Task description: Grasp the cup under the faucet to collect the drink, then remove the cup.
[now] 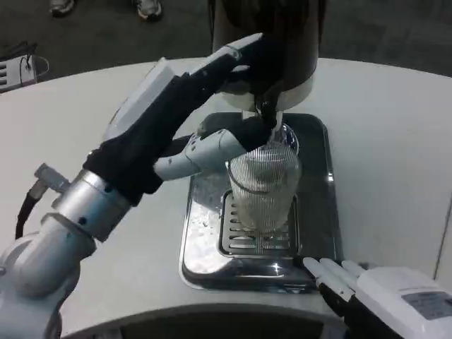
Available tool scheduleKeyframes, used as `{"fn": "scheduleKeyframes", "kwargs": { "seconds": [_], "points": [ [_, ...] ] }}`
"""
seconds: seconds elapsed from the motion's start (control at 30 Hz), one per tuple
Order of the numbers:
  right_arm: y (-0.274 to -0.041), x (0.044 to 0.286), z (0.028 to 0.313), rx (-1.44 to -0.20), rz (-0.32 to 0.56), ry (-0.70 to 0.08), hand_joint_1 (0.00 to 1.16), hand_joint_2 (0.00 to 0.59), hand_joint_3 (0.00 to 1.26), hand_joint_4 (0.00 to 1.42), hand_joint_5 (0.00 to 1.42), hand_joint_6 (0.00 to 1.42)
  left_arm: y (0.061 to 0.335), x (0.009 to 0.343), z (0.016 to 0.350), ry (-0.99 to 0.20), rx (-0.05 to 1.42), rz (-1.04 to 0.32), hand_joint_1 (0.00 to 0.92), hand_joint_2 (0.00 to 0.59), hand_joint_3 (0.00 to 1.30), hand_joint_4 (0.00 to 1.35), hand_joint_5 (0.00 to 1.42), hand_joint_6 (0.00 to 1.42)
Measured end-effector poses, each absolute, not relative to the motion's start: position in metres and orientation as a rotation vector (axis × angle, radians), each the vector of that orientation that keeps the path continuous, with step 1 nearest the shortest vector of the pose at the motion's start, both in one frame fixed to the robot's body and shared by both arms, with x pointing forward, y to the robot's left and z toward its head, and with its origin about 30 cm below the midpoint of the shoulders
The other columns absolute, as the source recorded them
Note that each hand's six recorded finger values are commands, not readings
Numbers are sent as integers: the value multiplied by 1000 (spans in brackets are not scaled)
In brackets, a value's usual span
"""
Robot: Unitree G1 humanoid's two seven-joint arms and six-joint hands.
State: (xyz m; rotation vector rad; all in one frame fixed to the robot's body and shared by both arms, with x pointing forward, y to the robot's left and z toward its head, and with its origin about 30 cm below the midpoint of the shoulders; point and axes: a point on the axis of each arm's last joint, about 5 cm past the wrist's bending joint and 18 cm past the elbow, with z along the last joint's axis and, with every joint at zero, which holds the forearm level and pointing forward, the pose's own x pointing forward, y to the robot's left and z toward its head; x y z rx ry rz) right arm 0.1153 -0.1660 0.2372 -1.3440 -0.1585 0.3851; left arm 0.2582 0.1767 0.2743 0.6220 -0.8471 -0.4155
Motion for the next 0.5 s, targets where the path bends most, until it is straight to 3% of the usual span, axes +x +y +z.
{"fn": "scheduleKeyframes", "kwargs": {
  "seconds": [0.5],
  "points": [
    [-167, 110, 238, -1338, 376, -154, 524, 460, 0, 0, 0, 0, 155, 283, 286, -761, 632, -555, 6, 46, 152, 120, 233, 270]
  ]
}}
